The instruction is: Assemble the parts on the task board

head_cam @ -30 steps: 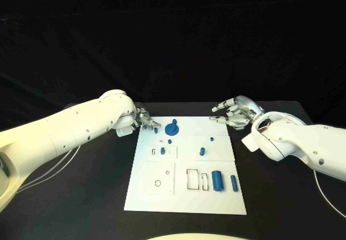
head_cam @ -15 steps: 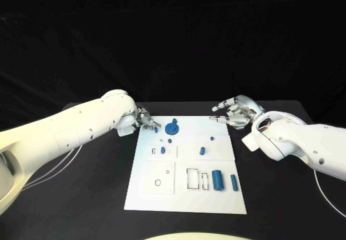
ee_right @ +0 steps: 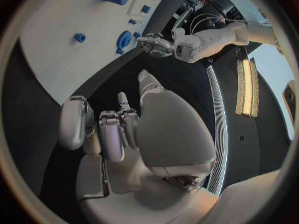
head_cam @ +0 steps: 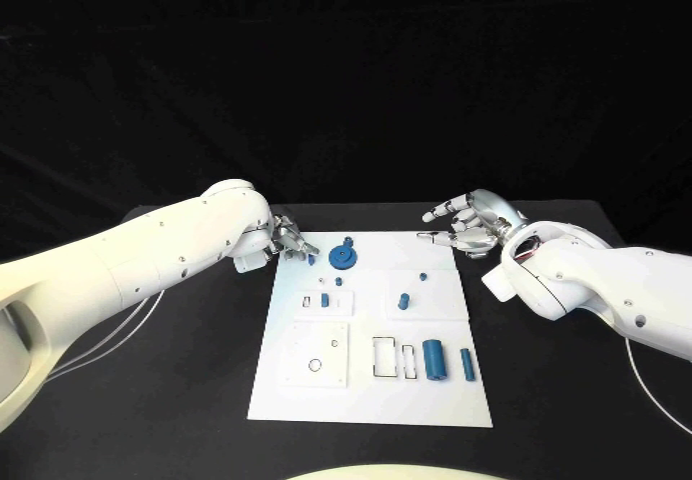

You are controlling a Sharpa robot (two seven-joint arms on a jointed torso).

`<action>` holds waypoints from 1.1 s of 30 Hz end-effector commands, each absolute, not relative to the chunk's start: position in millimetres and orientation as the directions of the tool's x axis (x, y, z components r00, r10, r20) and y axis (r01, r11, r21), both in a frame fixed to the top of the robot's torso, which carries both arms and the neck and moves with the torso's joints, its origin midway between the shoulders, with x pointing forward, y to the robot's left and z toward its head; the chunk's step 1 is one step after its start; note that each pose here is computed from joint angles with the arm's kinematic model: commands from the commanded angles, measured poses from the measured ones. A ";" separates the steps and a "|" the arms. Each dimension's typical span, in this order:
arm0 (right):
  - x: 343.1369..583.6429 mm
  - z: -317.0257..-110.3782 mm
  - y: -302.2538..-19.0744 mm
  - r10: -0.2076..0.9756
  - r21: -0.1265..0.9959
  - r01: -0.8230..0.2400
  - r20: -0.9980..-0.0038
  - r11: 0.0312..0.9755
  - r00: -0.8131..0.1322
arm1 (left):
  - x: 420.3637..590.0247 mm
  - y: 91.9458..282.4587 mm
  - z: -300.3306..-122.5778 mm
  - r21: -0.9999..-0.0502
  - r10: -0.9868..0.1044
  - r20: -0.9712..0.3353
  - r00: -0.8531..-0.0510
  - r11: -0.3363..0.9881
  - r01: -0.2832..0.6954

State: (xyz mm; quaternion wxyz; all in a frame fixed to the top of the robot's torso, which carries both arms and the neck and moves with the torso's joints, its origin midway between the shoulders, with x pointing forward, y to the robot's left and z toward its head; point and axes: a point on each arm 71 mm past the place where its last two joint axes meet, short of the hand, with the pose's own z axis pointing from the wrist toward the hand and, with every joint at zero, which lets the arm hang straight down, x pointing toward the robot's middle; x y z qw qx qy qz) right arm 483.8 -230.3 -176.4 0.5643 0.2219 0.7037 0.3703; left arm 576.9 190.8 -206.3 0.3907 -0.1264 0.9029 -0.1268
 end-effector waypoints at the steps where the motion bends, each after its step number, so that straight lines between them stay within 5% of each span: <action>1: 483.5 -176.3 -229.0 0.727 0.771 -0.117 -0.631 0.626 -0.271 | 576.7 186.9 -206.3 -0.352 -0.335 -0.660 -0.673 0.929 -0.117; 33: 483.5 -176.3 -228.6 0.726 0.771 -0.117 -0.631 0.626 -0.272 | 572.3 195.1 -209.9 -0.354 -0.331 -0.643 -0.691 0.928 -0.116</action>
